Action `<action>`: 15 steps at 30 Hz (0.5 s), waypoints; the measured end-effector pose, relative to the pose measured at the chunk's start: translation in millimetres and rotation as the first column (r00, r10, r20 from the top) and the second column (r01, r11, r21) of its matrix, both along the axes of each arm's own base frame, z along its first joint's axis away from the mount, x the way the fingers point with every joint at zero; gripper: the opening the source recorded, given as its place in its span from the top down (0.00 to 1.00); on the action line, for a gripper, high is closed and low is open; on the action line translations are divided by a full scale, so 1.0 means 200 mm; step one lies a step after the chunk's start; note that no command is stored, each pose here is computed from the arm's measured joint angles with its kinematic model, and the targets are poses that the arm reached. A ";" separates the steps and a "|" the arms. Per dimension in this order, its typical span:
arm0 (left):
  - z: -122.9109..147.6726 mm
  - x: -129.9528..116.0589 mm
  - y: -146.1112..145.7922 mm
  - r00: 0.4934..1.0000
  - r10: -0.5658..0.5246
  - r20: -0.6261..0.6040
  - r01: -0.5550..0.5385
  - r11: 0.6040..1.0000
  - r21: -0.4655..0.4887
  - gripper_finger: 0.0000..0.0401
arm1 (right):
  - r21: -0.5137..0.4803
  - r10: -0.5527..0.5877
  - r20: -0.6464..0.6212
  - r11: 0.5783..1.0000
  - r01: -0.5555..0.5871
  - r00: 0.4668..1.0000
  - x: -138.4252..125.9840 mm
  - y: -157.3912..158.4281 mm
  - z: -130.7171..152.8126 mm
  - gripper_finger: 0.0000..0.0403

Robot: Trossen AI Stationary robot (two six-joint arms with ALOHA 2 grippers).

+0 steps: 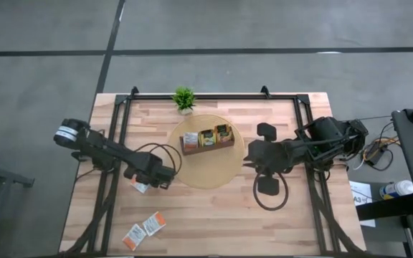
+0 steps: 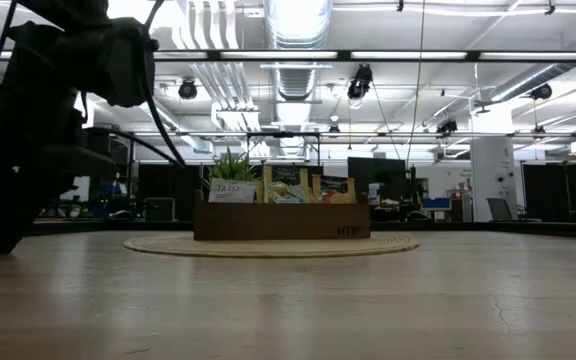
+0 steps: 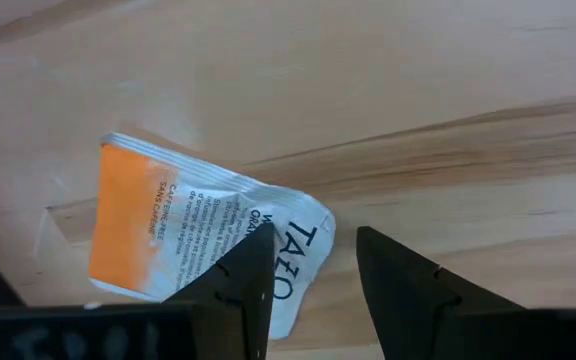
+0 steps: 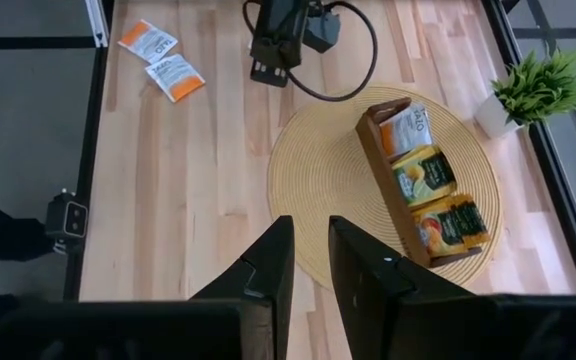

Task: Pick & Place Tea
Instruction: Put the white tea bag into the left section of the wooden organizer

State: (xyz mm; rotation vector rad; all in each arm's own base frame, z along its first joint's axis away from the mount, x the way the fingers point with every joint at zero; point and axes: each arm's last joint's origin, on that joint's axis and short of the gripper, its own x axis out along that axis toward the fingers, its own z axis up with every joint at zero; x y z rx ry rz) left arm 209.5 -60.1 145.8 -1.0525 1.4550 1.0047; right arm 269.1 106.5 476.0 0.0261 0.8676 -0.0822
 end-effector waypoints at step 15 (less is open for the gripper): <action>-0.01 0.00 0.01 0.999 -0.048 -0.010 0.049 0.998 0.044 0.98 | -0.001 0.002 0.000 1.000 -0.002 1.000 0.00 0.00 0.00 0.84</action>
